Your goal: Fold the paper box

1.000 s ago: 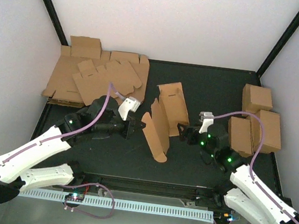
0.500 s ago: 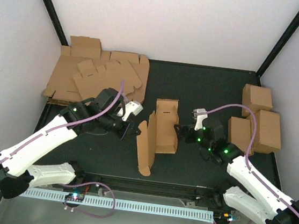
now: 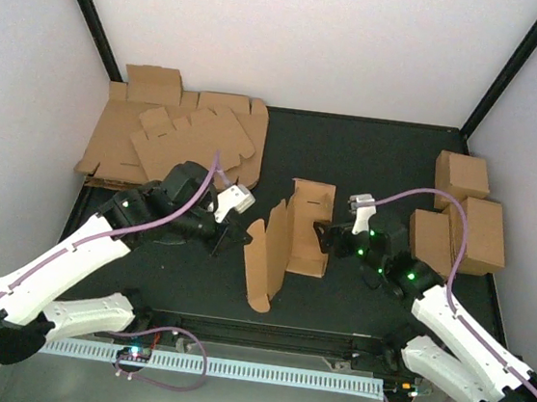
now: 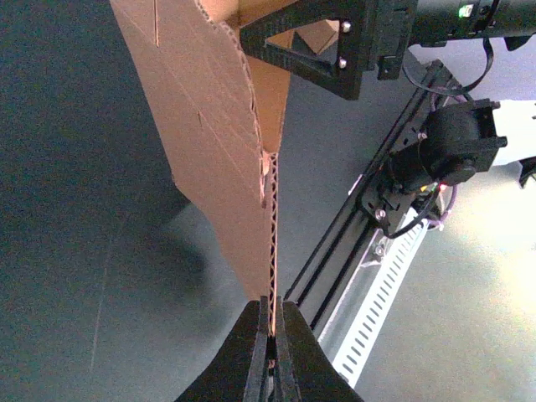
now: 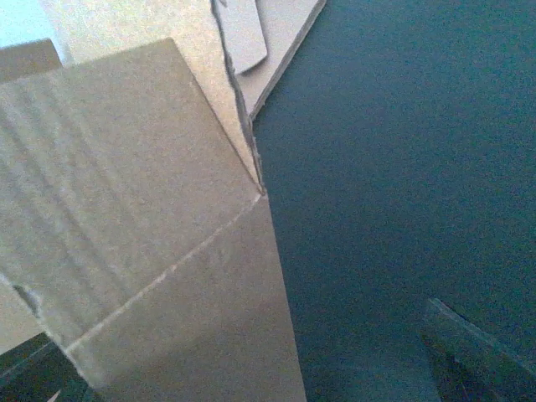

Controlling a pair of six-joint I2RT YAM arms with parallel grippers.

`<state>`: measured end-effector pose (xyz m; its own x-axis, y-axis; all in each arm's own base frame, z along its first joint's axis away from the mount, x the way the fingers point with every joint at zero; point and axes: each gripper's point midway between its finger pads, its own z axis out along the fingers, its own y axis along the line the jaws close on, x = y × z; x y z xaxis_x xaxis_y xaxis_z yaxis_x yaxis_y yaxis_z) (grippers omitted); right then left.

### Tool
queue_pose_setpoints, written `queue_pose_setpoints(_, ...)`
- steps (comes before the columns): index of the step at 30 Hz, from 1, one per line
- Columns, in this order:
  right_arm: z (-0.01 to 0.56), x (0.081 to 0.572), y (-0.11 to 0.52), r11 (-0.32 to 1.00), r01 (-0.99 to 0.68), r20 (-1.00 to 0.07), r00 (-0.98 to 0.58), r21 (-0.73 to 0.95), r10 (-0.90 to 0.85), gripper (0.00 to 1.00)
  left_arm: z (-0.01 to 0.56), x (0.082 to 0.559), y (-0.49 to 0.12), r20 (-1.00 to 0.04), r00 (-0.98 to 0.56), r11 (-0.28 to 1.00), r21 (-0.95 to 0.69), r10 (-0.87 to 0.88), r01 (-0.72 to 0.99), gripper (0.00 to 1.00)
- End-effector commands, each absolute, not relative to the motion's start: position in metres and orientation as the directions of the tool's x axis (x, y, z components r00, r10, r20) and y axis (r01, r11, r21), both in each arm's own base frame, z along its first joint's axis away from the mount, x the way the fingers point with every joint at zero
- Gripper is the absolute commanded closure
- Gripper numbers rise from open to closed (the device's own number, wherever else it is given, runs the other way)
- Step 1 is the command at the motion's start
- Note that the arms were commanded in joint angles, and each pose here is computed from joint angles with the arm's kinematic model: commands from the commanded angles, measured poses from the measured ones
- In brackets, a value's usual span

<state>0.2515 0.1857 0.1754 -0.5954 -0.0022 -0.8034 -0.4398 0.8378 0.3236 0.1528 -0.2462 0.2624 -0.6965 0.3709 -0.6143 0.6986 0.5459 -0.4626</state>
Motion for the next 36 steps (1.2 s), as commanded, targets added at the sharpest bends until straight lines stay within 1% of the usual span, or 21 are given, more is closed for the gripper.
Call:
queue_pose_setpoints(1, 0.207, 0.258, 0.181, 0.845, -0.443, -0.861, -0.507, 0.300, 0.040, 0.01, 0.276, 0.159, -0.254, -0.712, -0.610, 0.488, -0.418, 0.347, 0.766, 0.98)
queue_pose_setpoints(8, 0.214, 0.259, 0.177, 0.855, -0.441, -0.874, -0.485, 0.274, 0.030, 0.01, 0.258, 0.170, -0.259, -0.783, -0.536, 0.510, -0.336, 0.316, 0.792, 0.98)
queue_pose_setpoints(11, 0.214, 0.259, 0.175, 0.858, -0.437, -0.876, -0.482, 0.268, 0.028, 0.01, 0.259, 0.172, -0.263, -0.841, -0.465, 0.510, -0.281, 0.278, 0.813, 0.98)
queue_pose_setpoints(14, 0.213, 0.258, 0.173, 0.859, -0.439, -0.881, -0.473, 0.264, 0.029, 0.01, 0.255, 0.174, -0.263, -0.864, -0.413, 0.538, -0.212, 0.286, 0.816, 0.98)
queue_pose_setpoints(20, 0.210, 0.257, 0.173, 0.859, -0.434, -0.878, -0.478, 0.271, 0.036, 0.01, 0.241, 0.172, -0.267, -0.855, -0.363, 0.563, -0.105, 0.370, 0.820, 0.98)
queue_pose_setpoints(31, 0.219, 0.256, 0.165, 0.872, -0.409, -0.885, -0.463, 0.268, 0.055, 0.01, 0.230, 0.174, -0.272, -0.828, -0.368, 0.572, -0.071, 0.423, 0.817, 0.99)
queue_pose_setpoints(36, 0.220, 0.247, 0.172, 0.841, -0.463, -0.884, -0.466, 0.278, 0.036, 0.00, 0.228, 0.179, -0.267, -0.819, -0.381, 0.609, -0.049, 0.430, 0.792, 0.98)
